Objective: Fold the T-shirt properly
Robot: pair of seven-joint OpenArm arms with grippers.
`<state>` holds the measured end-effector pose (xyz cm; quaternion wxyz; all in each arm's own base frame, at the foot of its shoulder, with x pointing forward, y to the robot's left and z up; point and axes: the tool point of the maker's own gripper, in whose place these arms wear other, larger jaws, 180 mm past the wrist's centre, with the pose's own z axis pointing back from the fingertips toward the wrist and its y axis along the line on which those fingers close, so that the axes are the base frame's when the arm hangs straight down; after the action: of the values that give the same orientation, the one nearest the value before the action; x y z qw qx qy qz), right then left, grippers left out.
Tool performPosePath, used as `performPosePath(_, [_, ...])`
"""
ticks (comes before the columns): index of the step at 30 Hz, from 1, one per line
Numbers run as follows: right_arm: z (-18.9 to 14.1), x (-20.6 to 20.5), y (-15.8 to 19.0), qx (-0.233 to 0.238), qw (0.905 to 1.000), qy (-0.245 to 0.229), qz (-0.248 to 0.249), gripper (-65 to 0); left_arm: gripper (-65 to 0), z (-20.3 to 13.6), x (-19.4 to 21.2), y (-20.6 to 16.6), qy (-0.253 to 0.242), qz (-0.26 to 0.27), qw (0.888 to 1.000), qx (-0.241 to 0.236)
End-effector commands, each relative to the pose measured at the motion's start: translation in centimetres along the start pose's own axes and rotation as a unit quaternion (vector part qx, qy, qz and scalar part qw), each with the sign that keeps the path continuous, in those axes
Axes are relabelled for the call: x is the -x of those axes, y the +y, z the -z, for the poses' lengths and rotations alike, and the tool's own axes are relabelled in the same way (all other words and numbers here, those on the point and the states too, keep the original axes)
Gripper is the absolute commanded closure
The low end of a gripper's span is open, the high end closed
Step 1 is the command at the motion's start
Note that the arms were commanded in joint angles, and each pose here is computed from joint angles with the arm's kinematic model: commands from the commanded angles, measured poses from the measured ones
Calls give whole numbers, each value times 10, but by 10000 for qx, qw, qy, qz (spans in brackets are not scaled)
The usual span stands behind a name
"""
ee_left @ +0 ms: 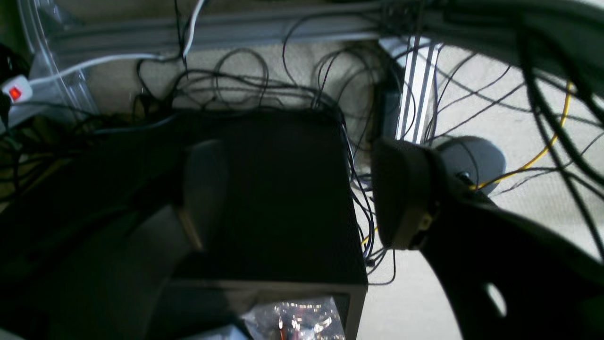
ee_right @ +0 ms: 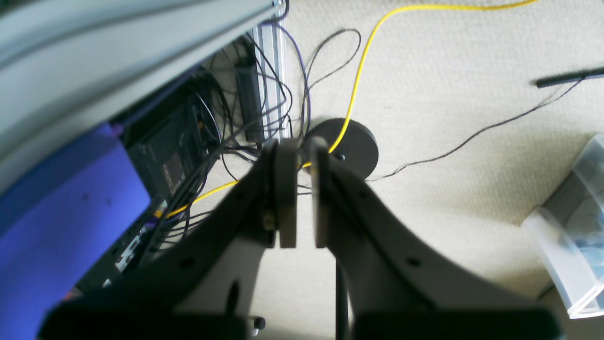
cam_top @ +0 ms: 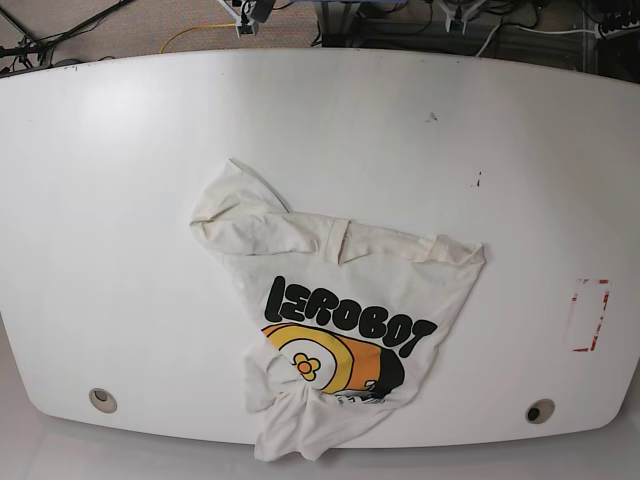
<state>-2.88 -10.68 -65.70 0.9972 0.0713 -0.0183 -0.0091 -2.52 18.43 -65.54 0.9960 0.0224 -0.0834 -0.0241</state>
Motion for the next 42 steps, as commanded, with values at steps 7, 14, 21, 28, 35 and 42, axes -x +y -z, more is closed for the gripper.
performPosePath(7, [0,-2,-1,3,10000,-19,36,-47,-443,1,-5,4,-23,-22,10000,-43])
performPosePath(14, [1,-27,1,-39,9991,-287,308,-54,-433,4,-17,2,-117,63,9999,-10])
performPosePath(21, [1,-30,1,-41,9990,-310,305,-54,-433,4,-17,2,-117,63,9999,-10])
performPosePath(28, [1,-30,1,-41,9990,-310,305,-54,-433,4,-17,2,-124,64,9999,-9])
performPosePath(35, [1,-28,1,-37,9991,-294,307,-51,-432,3,-18,2,-189,14,9998,-21])
performPosePath(42, [-9,-31,1,35,9975,-657,250,-51,-432,-3,-20,0,-633,39,9980,3])
